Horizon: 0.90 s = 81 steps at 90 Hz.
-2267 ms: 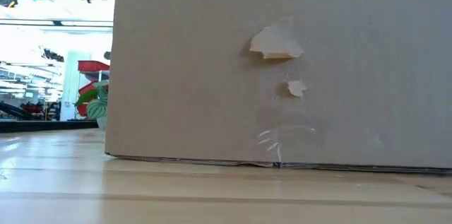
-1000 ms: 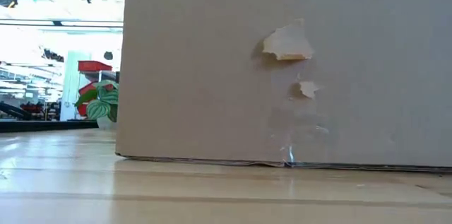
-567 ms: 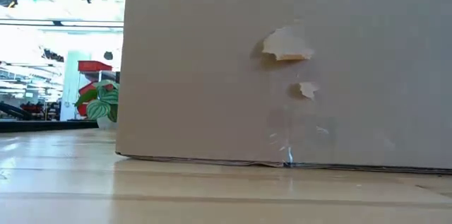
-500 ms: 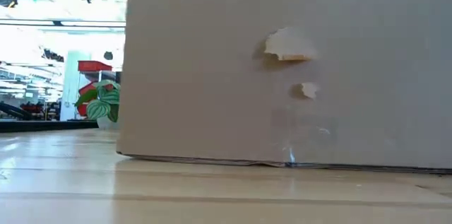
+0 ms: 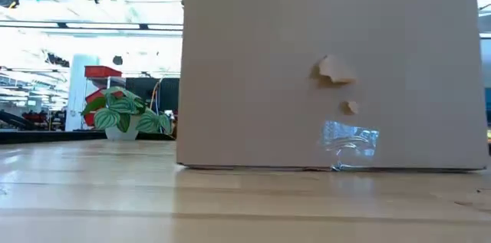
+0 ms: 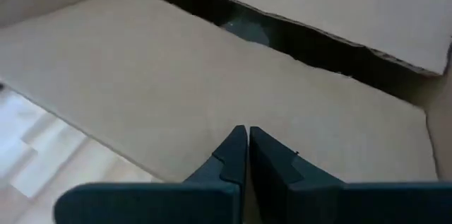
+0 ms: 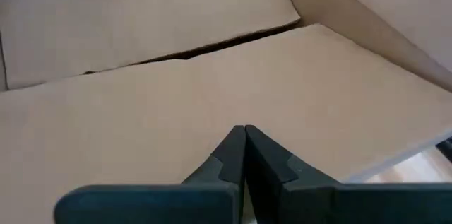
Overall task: Wrap mug
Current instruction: Close the box
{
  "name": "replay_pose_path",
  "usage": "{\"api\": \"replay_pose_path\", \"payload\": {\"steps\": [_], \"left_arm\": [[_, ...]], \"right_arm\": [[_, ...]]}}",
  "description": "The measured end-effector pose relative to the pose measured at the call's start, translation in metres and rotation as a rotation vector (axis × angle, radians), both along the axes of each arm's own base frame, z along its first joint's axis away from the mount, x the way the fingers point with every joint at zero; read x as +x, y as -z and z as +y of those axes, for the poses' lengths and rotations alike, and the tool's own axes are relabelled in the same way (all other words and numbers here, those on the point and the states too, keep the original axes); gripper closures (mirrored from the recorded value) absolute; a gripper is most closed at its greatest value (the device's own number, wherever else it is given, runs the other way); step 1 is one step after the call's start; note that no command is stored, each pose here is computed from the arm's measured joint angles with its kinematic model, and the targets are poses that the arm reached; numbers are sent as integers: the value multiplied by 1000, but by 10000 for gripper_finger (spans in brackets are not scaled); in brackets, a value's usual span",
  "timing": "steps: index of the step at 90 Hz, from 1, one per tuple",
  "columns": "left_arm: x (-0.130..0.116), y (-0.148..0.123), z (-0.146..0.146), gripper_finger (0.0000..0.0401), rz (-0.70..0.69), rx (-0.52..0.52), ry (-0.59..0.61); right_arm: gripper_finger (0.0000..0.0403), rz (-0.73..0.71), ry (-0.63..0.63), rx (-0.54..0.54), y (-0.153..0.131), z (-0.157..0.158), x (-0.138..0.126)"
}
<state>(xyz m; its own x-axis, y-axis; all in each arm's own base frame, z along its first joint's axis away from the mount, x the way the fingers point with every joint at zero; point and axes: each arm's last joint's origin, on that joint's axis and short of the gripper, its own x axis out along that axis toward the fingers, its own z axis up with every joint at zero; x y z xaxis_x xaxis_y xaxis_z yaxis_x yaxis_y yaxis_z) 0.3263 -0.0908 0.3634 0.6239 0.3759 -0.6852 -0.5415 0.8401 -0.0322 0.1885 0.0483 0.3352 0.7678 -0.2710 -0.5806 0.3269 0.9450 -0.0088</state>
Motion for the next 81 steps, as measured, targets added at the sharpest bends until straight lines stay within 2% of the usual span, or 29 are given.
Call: {"api": "replay_pose_path", "payload": {"steps": [13, 34, 53, 81], "left_arm": [[4, -1, 11, 401, 9, 18, -16], [5, -10, 11, 401, -22, 23, 4], [5, -10, 11, 401, -22, 23, 8], [5, -10, 11, 401, -20, 24, 9]], "right_arm": [[403, -23, -32, 28, -3, -6, 3], [403, -79, -89, 39, -7, -10, 14], [403, -126, -129, 4, -4, -14, 40], [403, -211, -196, 36, 4, -30, 79]]}}
